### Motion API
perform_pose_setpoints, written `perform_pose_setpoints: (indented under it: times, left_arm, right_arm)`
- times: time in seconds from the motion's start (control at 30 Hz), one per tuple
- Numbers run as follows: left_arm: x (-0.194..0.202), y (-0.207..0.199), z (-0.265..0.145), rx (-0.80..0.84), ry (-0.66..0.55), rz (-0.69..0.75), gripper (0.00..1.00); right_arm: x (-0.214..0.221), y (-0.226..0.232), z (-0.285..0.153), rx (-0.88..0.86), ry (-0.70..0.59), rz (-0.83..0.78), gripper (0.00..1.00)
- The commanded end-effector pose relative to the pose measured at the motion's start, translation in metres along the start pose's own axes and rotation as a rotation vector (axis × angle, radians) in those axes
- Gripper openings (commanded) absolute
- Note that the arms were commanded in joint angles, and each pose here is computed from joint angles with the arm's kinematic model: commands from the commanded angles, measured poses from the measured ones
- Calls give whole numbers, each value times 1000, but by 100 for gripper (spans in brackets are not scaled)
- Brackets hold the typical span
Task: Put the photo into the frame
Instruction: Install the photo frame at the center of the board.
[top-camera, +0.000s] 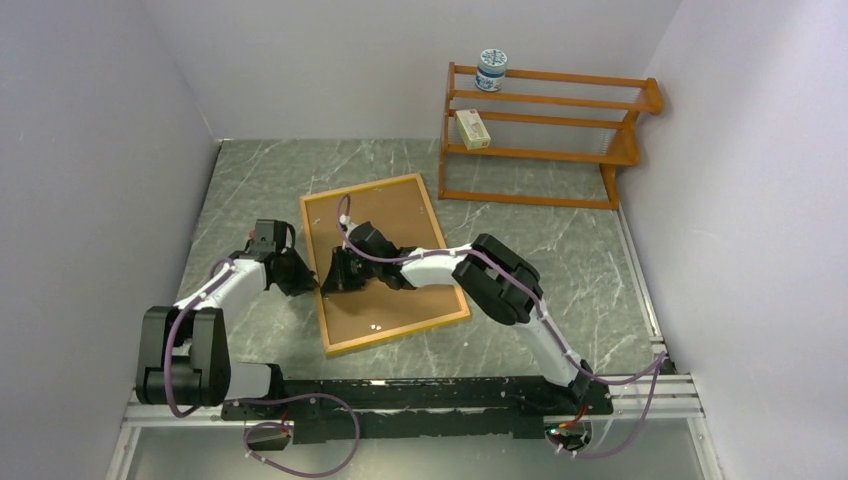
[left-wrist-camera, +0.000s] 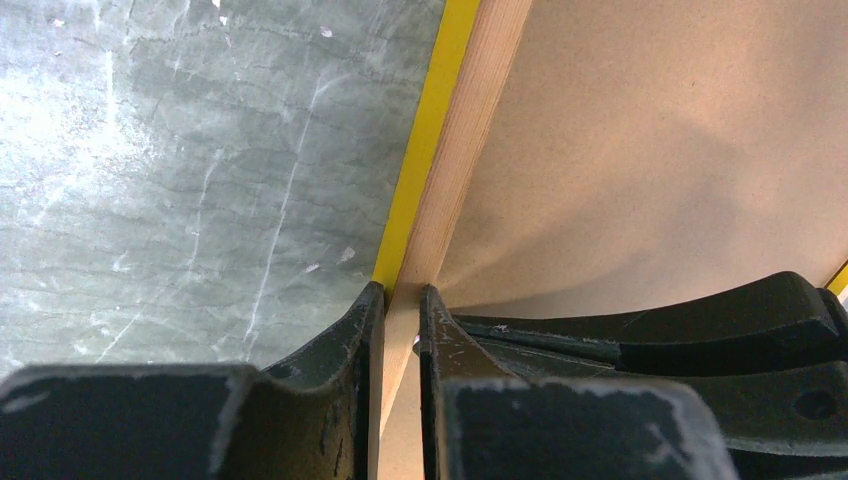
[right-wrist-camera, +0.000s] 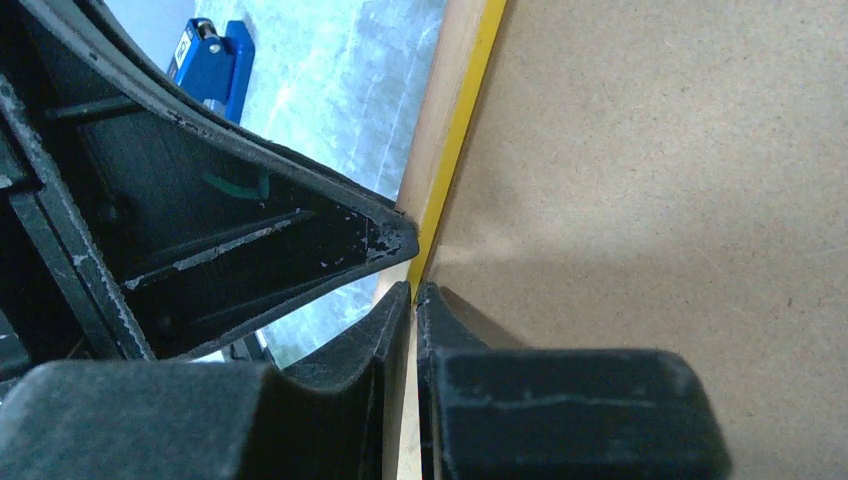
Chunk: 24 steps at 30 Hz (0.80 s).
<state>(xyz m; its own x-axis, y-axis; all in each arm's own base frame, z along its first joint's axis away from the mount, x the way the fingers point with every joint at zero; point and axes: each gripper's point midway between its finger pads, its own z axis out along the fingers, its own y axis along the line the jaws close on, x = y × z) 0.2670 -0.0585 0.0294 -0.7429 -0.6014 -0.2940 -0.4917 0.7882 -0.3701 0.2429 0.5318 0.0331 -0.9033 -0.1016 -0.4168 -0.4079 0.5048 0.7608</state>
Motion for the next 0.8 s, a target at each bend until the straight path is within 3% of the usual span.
perform_pose_setpoints:
  times: [0.0,0.4,0.57,0.77]
  left_arm:
    - [-3,13,9,-66,-6,1,4]
    - [-6,12,7,-69,-12,-1,4]
    - [-10,8,3,-60,-24,2,8]
    - [-17,-2,-5,-22,-50,-4,13]
  right_arm:
    - [51,-29,4,33,154,-24,12]
    - [35,-13,-3,10,133,-93,12]
    - [-14,10,-29,31,-7,-124,21]
    - [-73,0,-99,160,-203,-98,27]
